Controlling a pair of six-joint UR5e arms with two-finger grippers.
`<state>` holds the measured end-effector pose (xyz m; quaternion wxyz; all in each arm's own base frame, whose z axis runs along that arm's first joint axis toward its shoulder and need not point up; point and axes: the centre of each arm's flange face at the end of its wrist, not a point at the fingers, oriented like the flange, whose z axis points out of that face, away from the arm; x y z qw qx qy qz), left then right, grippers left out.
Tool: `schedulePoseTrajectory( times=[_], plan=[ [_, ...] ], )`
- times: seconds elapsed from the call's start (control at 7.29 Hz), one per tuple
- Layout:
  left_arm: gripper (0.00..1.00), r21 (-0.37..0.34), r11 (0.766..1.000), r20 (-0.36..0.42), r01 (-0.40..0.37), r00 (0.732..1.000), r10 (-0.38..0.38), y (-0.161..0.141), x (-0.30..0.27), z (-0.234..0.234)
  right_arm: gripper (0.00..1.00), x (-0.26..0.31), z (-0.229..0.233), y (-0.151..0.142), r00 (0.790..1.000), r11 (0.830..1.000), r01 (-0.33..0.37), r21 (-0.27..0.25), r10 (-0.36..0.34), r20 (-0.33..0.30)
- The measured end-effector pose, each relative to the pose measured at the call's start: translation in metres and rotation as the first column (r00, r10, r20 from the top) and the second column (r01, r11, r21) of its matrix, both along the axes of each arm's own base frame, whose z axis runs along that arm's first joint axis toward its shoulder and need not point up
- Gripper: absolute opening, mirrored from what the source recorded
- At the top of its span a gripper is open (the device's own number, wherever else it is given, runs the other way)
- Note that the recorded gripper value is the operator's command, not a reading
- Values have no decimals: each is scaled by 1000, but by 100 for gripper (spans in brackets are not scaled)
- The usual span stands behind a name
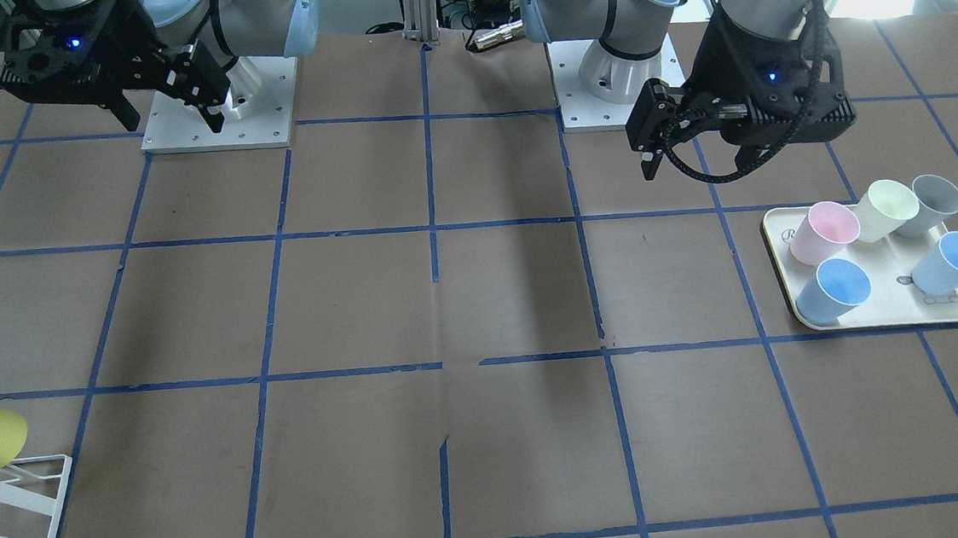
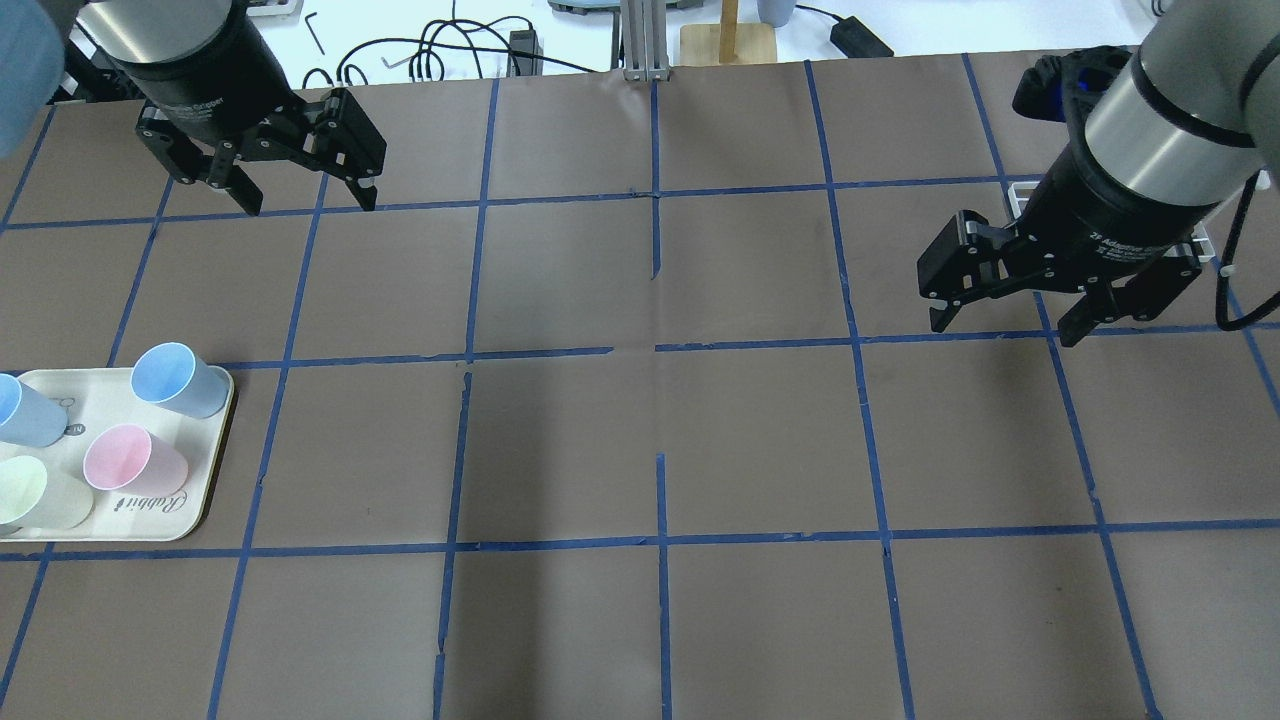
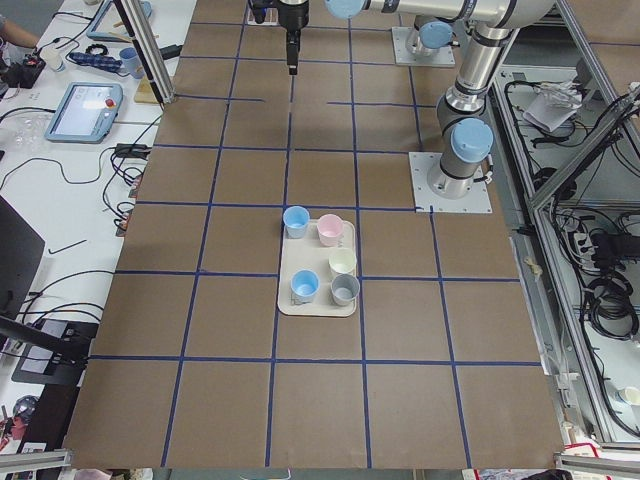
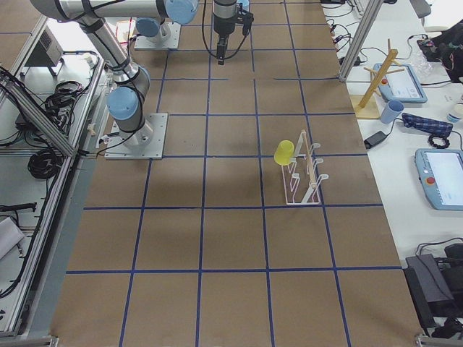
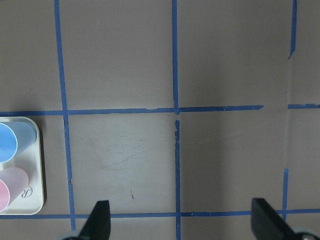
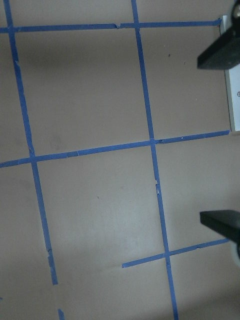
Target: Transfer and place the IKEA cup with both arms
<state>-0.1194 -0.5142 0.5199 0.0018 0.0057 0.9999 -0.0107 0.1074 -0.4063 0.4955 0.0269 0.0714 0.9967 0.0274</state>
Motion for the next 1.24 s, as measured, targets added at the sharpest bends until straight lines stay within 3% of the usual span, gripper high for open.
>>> schedulePoseTrajectory(
  times=[1.24],
  plan=[
    [100,11,1000,-2,-24,1000,24,4,-5,-1,100,0,-3,-2,1000,1000,-6,1,6,4]
  ],
)
